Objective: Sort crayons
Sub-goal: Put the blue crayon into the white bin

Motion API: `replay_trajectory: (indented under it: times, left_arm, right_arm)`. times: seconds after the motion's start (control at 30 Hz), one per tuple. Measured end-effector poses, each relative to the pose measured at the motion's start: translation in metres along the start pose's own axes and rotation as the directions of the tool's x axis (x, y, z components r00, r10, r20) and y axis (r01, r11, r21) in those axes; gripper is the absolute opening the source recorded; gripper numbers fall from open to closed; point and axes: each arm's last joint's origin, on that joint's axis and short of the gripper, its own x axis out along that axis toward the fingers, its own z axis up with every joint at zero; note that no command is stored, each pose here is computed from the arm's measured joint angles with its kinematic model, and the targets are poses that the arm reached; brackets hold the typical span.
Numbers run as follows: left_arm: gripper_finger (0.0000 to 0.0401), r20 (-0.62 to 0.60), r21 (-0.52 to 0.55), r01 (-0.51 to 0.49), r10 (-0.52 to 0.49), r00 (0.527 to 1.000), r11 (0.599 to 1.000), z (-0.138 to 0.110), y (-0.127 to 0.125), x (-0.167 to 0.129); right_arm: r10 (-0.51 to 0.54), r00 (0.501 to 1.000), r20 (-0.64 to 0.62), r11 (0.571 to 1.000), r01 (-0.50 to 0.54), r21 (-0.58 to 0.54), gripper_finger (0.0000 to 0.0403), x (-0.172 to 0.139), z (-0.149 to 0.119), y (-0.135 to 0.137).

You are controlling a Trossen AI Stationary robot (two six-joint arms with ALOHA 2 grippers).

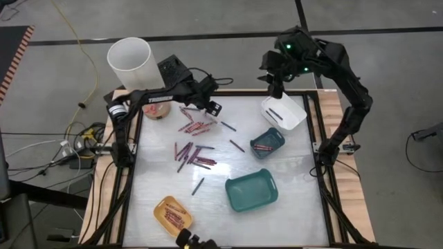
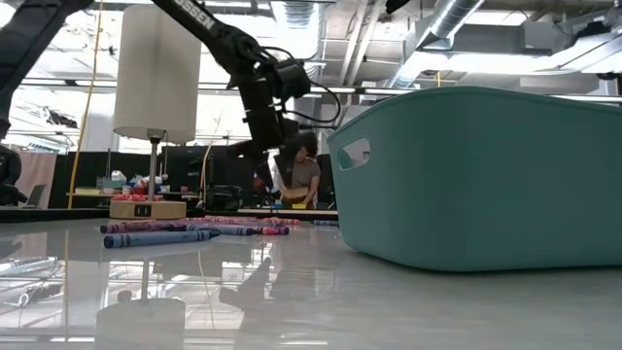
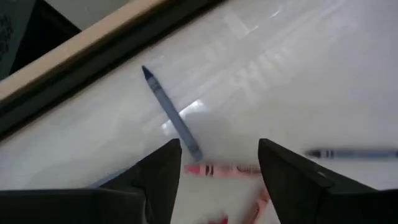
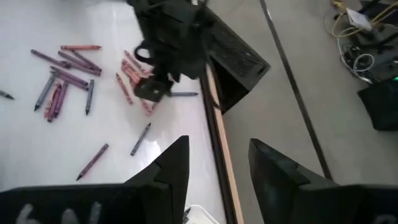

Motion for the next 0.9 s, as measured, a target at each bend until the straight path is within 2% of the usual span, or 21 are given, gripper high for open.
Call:
replay_trajectory:
  times: [0.1,0.2,0.63,0.73,0.9]
  left_arm:
    - [0.0205,0.0,-0.03,-0.032,0.032,0.999,0.999,0.003,0.003,0.011]
    - [0.0204,-0.049,-0.062,-0.058,0.055,0.997,0.996,-0.001,0.008,0.027]
    - [0.0199,-0.15,-0.114,-0.068,0.05,0.987,0.991,-0.009,0.005,0.066]
    - [0.0178,-0.168,-0.114,-0.095,0.075,0.983,0.989,-0.011,0.006,0.066]
    - [0.0109,-0.169,-0.113,-0.109,0.089,0.982,0.988,-0.011,0.007,0.066]
  right_arm:
    - [0.016,1.0,-0.007,1.0,-0.016,-0.017,0.016,0.005,0.001,0.004]
    - [0.036,0.999,-0.022,0.999,-0.036,-0.026,0.016,0.006,0.001,0.008]
    - [0.065,0.998,-0.017,0.996,-0.066,-0.051,0.016,0.006,0.004,0.018]
    - [0.069,0.997,-0.016,0.996,-0.07,-0.054,0.016,0.006,0.005,0.019]
    - [0.079,0.997,-0.016,0.995,-0.08,-0.062,0.016,0.005,0.005,0.022]
